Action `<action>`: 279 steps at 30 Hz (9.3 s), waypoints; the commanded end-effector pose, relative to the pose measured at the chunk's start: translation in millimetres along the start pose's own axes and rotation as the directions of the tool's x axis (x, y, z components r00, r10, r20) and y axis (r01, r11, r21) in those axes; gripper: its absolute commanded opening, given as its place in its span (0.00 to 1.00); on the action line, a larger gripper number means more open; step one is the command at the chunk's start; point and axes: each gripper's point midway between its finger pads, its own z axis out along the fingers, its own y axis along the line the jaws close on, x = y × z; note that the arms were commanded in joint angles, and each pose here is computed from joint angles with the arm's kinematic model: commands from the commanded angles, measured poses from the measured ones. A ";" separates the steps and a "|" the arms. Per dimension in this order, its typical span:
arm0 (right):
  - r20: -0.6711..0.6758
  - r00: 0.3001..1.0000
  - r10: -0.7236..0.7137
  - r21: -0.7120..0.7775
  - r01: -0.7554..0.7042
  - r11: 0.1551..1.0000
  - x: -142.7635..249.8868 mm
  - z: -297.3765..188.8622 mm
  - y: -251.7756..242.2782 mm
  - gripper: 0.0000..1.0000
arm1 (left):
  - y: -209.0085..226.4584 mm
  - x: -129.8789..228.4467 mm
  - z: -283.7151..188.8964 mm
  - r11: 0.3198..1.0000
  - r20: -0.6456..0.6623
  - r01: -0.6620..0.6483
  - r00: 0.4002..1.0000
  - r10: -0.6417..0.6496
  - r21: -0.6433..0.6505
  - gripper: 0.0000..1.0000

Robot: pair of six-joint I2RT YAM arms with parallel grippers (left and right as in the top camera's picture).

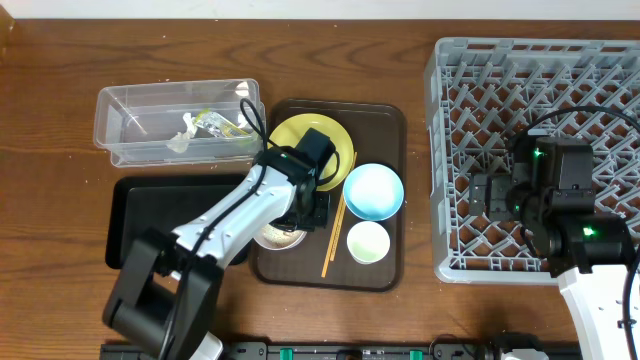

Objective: Sort waste into correct bins and load items into the dishwasher rack
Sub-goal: 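Tip the white bowl over the black tray to dump the rice, then return the emptied white bowl to the brown tray with left gripper, then grasp the white cup with the left gripper and lift it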

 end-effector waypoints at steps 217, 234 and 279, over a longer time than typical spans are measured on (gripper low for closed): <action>-0.013 1.000 0.010 0.014 -0.010 1.000 1.5 -5.9 -3.5 0.99 | -82.9 15.0 -48.4 0.883 0.197 -0.424 0.901 0.387 0.204 0.57; -0.017 1.000 0.010 0.018 -0.009 1.000 2.6 -5.8 -4.2 0.99 | -82.5 21.8 -15.4 0.912 0.081 -0.362 0.932 0.353 0.193 0.06; 0.678 0.716 -0.168 -0.687 0.698 0.204 -66.4 -70.4 214.4 0.94 | -83.0 -65.2 -201.0 0.225 0.124 -0.128 0.992 0.032 0.966 0.06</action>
